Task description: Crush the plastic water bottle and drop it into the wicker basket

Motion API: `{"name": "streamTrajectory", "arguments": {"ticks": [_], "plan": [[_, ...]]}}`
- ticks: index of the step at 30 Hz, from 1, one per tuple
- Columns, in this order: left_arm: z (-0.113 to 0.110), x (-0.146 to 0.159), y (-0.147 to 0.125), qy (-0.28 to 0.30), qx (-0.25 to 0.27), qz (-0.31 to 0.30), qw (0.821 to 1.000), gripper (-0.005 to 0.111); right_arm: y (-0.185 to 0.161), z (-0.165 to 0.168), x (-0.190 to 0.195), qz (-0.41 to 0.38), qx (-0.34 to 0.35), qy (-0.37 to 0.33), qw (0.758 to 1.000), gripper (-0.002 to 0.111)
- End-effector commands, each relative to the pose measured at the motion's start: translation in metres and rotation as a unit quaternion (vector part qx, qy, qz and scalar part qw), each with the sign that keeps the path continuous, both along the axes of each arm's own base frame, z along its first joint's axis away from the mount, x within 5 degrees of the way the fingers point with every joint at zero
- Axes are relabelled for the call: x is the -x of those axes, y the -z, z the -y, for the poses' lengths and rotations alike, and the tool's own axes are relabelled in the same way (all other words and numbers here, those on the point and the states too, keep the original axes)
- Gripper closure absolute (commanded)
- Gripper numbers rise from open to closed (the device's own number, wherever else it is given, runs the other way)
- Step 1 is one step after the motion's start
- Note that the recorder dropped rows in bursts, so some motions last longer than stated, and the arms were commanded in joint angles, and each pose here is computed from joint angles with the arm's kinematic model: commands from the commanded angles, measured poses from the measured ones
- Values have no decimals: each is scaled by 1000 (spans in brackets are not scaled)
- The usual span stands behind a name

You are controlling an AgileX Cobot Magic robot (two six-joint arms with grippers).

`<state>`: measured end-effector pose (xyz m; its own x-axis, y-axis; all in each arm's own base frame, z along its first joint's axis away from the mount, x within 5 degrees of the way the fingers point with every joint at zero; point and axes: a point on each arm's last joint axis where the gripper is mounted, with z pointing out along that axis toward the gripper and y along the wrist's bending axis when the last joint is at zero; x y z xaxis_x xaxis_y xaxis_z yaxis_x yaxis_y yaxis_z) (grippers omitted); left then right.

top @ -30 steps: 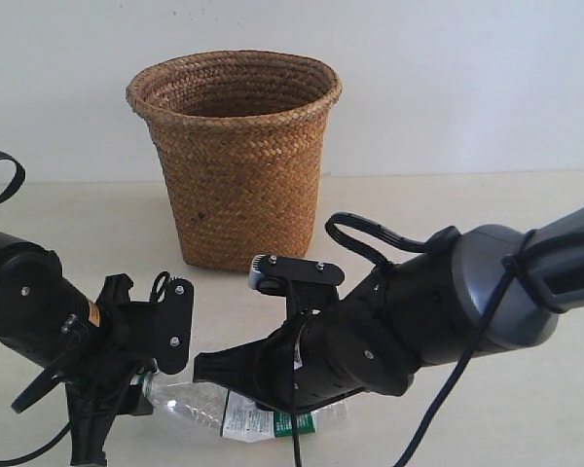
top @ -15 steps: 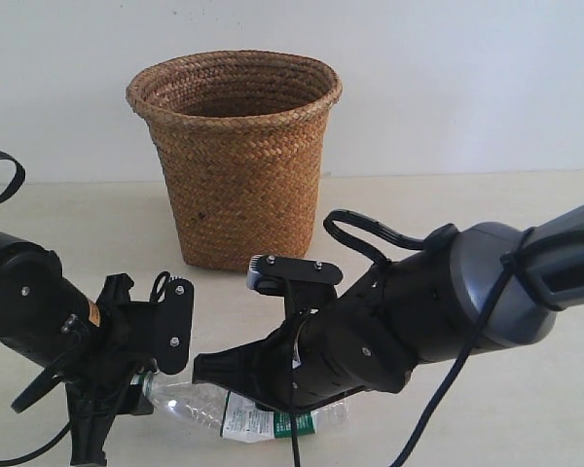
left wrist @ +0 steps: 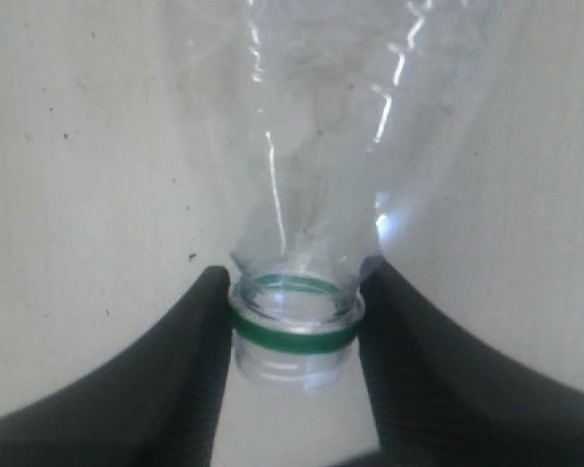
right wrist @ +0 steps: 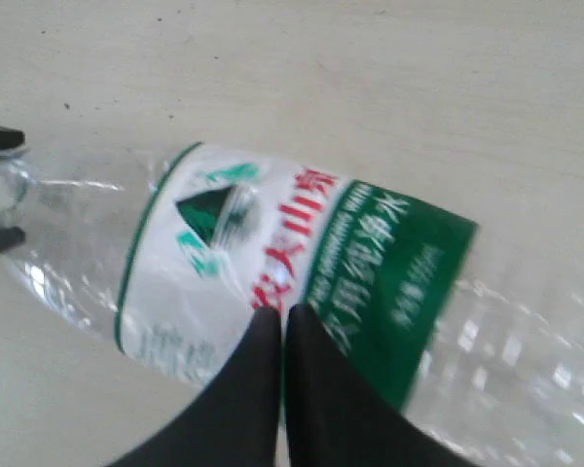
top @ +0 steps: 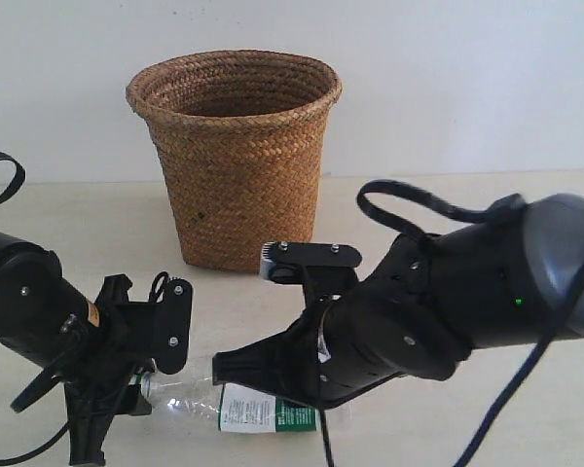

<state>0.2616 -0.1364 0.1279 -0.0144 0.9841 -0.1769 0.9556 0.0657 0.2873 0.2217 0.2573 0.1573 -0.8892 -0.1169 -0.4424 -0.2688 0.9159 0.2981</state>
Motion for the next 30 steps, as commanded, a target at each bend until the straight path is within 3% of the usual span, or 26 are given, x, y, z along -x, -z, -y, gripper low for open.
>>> {"name": "streamTrajectory", "arguments": {"ticks": [1, 10, 13, 15, 22, 25, 30], "plan": [[-2, -1, 0, -11, 0, -6, 1000, 103, -26, 16, 3, 36, 27, 11, 999, 108], [-1, -3, -1, -17, 8, 6, 1000, 103, -116, 53, 7, 229, 34, 15, 973, 108], [-1, -3, -1, -19, 10, 7, 1000, 103, -157, 85, 21, 324, 55, 26, 944, 108], [-1, -4, -1, -19, 11, 10, 1000, 103, -174, 107, 36, 378, 29, 42, 925, 108], [-1, -4, -2, -20, 13, 12, 1000, 103, -176, 175, 90, 487, -105, 110, 860, 108], [-1, -4, -2, -20, 13, 12, 1000, 103, -172, 202, 106, 509, -118, 155, 839, 108], [0, -4, -2, -21, 13, 12, 1000, 103, -174, 211, 113, 497, -158, 183, 833, 108]]}}
